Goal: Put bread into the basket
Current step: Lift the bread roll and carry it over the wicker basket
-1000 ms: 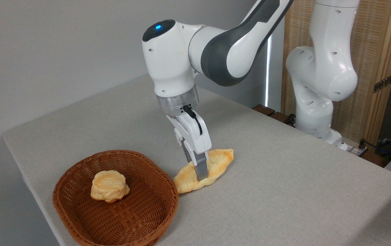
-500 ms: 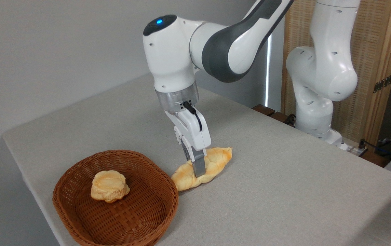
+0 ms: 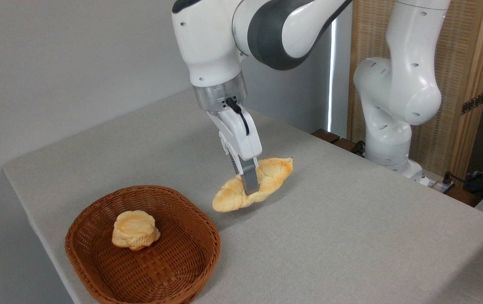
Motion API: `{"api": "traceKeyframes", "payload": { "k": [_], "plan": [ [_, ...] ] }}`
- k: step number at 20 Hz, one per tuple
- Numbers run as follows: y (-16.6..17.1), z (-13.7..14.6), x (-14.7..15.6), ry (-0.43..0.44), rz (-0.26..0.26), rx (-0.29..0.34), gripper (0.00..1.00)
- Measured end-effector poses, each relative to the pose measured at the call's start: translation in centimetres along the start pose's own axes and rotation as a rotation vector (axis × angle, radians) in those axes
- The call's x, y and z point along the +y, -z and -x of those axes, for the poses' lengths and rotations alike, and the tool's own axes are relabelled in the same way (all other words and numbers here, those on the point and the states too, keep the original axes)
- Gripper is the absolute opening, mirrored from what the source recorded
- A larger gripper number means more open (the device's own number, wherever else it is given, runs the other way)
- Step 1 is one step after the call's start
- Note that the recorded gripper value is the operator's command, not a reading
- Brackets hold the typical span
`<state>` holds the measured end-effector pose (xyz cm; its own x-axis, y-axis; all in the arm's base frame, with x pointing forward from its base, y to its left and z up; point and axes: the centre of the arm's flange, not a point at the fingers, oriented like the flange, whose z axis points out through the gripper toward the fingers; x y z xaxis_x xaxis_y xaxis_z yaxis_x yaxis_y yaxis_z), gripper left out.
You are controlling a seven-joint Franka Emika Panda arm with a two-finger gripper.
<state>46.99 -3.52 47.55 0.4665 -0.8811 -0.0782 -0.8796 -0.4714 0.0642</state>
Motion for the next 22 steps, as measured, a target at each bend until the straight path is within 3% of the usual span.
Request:
{"api": "traceKeyframes", "payload": {
  "k": [5,8,14,15,18,22],
  "plan": [
    [4.0,-0.5,-0.7,0.012,-0.060,0.079,0.16],
    [6.0,-1.3,-1.6,0.028,-0.127,0.178,0.22],
    [6.2,-3.1,-4.1,0.069,-0.254,0.299,0.26],
    [6.0,-3.3,-4.4,0.075,-0.263,0.308,0.31],
    [5.3,-4.0,-5.7,0.107,-0.302,0.347,0.67],
    [3.6,-4.9,-7.6,0.151,-0.357,0.380,0.97]
  ]
}}
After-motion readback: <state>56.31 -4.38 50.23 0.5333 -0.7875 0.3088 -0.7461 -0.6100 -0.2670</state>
